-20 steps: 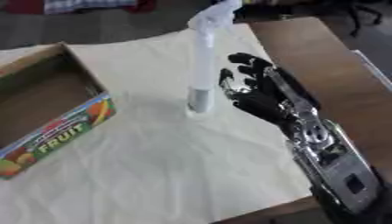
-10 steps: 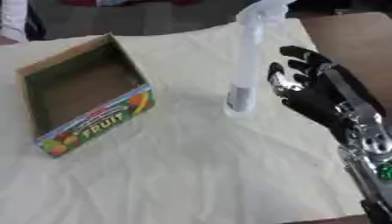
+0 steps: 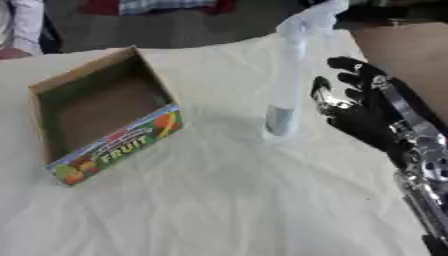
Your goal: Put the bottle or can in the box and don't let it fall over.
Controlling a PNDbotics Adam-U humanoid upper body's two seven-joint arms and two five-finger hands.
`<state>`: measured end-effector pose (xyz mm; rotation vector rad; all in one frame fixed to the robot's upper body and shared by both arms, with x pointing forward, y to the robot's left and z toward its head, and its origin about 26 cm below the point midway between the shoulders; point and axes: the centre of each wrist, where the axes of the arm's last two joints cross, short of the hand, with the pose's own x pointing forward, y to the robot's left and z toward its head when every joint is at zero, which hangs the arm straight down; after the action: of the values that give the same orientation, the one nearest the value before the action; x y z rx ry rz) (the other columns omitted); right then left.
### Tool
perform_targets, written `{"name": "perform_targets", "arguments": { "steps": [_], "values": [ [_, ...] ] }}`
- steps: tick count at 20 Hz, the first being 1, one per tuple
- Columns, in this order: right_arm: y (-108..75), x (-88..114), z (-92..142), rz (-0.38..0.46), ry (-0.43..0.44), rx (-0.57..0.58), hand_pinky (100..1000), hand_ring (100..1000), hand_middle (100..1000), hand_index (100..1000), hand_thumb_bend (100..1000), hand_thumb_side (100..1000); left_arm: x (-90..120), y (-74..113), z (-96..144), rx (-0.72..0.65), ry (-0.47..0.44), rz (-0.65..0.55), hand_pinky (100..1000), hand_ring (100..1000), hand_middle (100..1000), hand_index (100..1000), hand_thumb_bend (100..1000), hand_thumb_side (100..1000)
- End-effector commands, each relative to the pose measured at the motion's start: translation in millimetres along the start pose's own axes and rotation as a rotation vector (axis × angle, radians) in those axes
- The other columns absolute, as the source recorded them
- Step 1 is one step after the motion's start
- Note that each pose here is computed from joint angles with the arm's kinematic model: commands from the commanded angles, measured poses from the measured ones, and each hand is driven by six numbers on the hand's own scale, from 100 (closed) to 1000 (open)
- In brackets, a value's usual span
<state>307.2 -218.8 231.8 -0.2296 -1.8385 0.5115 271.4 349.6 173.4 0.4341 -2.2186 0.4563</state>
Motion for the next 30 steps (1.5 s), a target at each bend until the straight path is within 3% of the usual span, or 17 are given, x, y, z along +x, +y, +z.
{"name": "perform_targets", "arguments": {
  "steps": [1,30],
  "values": [
    [-6.3,9,0,0.023,-0.024,-0.013,1000,1000,1000,897,100,427,9,-1.5,-5,-0.019,-0.032,0.007,1000,997,849,740,465,476],
    [-3.4,8,-16,-0.001,-0.012,0.023,1000,1000,1000,915,100,436,8,-3.5,-4,-0.033,-0.025,0.015,1000,1000,851,740,458,482]
  ]
}}
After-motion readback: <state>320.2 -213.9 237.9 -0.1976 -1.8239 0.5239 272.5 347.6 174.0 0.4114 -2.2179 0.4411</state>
